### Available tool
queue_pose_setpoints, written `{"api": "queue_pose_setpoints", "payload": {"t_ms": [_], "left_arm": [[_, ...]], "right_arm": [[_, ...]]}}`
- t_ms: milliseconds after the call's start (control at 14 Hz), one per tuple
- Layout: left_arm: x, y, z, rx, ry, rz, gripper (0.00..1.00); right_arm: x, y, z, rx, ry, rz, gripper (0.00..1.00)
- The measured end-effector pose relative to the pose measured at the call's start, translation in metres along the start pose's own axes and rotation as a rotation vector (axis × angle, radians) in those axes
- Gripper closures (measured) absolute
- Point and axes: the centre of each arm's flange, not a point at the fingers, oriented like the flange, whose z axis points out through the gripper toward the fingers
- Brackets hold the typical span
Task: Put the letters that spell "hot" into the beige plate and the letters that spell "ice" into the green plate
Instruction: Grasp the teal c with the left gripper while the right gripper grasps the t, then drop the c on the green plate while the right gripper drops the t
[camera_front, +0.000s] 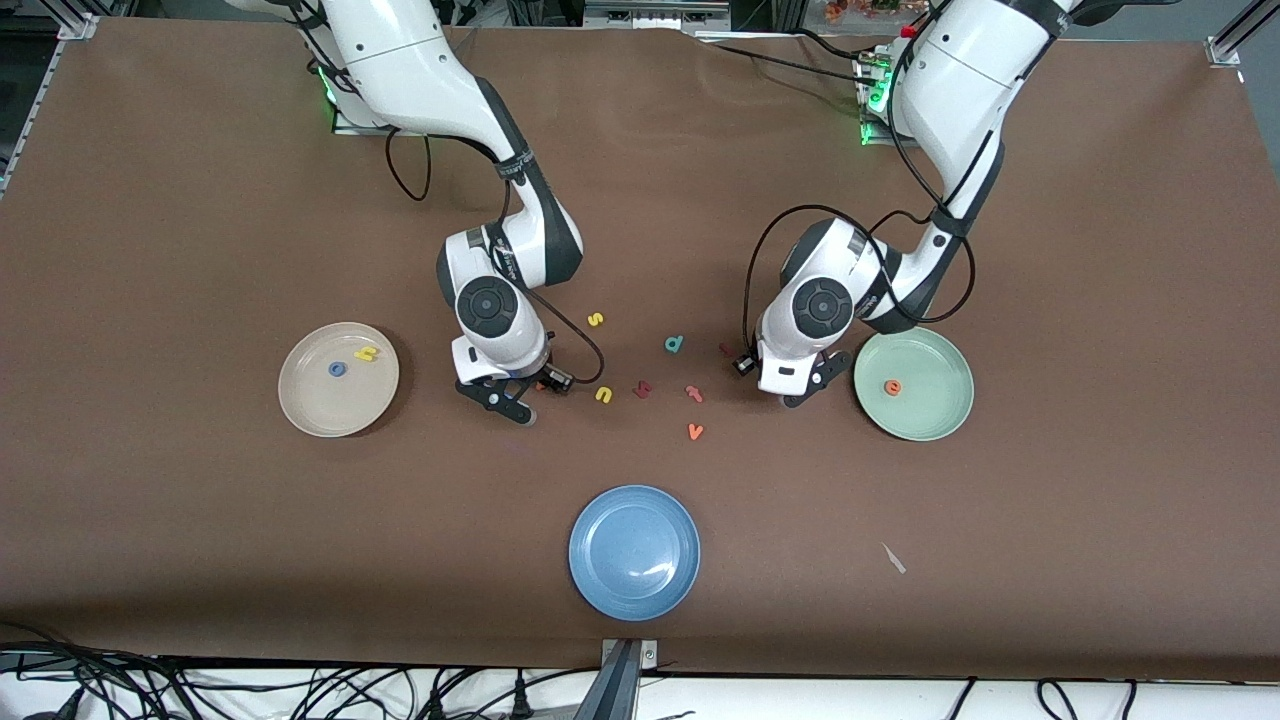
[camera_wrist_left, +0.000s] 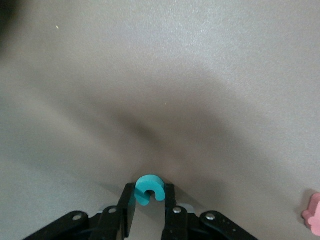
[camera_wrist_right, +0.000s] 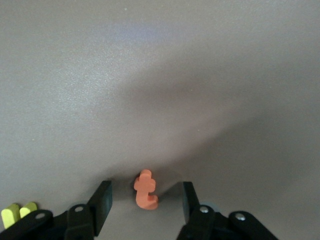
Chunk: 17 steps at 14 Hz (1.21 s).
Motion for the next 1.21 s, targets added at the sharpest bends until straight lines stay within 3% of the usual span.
{"api": "queue_pose_setpoints", "payload": {"t_ms": [71, 214, 357, 643, 1000, 1214], "left_arm": [[0.0, 0.0, 0.0, 0.0, 0.001, -0.003, 0.75], [0.001, 0.001, -0.004, -0.006, 0.004, -0.005, 0.75], [0.001, 0.001, -0.016, -0.005, 0.018, 0.005, 0.75], [0.015, -0.011, -0.051, 0.091, 0.055, 0.06, 0.75], [0.08, -0.06, -0.077, 0.157, -0.008, 0.287, 0.75], [0.134, -0.101, -0.085, 0.148, -0.051, 0.427, 0.75]], "right_arm": [[0.0, 0.0, -0.001, 0.006, -0.005, 0.01, 0.52], [0.0, -0.002, -0.001, 0.029, -0.025, 0.039, 0.59], [0.0, -0.002, -0.002, 0.046, -0.035, 0.057, 0.81], [0.002, -0.003, -0.003, 0.059, -0.026, 0.065, 0.82], [0.008, -0.002, -0.006, 0.064, -0.017, 0.069, 0.82], [0.04, 0.021, -0.025, -0.005, -0.041, -0.036, 0.82]]}}
